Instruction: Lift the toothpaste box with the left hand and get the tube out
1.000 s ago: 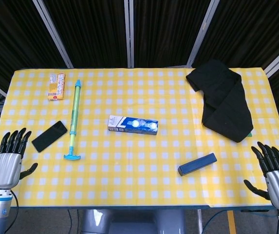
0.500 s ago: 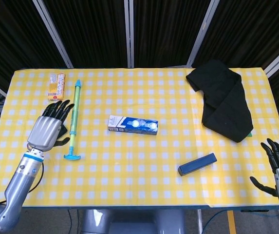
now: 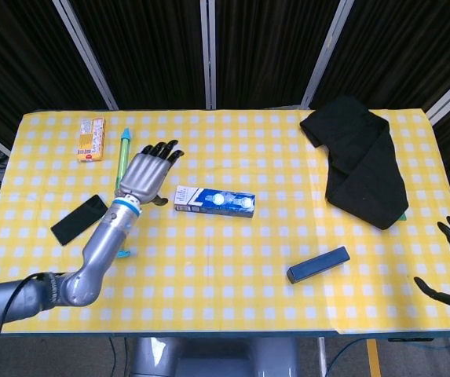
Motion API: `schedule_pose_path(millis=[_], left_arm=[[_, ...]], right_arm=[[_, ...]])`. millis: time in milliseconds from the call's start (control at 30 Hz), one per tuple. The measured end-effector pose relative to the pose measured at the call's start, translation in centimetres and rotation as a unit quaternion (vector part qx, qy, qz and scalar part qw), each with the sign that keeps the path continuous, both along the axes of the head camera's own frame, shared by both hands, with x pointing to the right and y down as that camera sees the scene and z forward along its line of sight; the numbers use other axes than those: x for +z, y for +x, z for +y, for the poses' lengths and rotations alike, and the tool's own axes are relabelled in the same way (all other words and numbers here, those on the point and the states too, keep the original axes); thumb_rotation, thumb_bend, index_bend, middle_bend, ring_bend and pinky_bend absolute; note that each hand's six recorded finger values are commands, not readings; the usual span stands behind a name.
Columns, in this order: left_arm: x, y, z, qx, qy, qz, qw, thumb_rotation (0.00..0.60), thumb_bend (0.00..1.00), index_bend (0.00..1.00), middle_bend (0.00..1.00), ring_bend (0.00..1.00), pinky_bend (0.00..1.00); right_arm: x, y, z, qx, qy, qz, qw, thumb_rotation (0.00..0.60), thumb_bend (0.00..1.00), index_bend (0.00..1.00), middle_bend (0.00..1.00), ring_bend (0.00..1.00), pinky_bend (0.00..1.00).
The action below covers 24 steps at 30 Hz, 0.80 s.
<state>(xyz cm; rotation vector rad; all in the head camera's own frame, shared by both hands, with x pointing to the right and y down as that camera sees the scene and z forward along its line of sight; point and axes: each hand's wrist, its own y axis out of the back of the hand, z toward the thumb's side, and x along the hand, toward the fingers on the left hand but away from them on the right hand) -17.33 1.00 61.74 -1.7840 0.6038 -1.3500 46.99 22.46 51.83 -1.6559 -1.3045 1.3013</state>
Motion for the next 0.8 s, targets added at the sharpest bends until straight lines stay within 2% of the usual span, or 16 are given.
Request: schedule_pose_path(millis=[67,400,667,800], left_arm=[[1.0,1.5,-0.4,0.004,-0.009,-0.008,0.9999,0.6,0.02,0.13,0.01,0.07,0.15],[5.6,7.9,-0.8,0.012,-0.05,-0.036,0.998,0.6,0.02,0.19,0.06,0.12,0.17],[8.0,12.7,0.8,0.042,-0.071,-0.052,0.9953,0.6,0.02,0.19,0.06,0.12,0.17],[8.6,13.7,1.2,0.049,-0.074,-0.058,0.9943,0.6,0.02,0.18,0.06,0.12,0.17]], right_arm=[[0.0,0.3,-0.1,0.004,-0.001,-0.002,1.0,0.6,0.07,0.07,0.0,0.0,0.0],[0.1,1.2,-0.5,0.019,-0.003,-0.012,0.9997,0.6,0.07,0.07,0.0,0.0,0.0],[-0.2,1.9,-0.7,0.03,0.001,-0.022,0.9993,0.6,0.07,0.07,0.0,0.0,0.0],[-0.3,2.1,-0.7,0.032,0.001,-0.025,0.9992,0.6,0.07,0.07,0.0,0.0,0.0]])
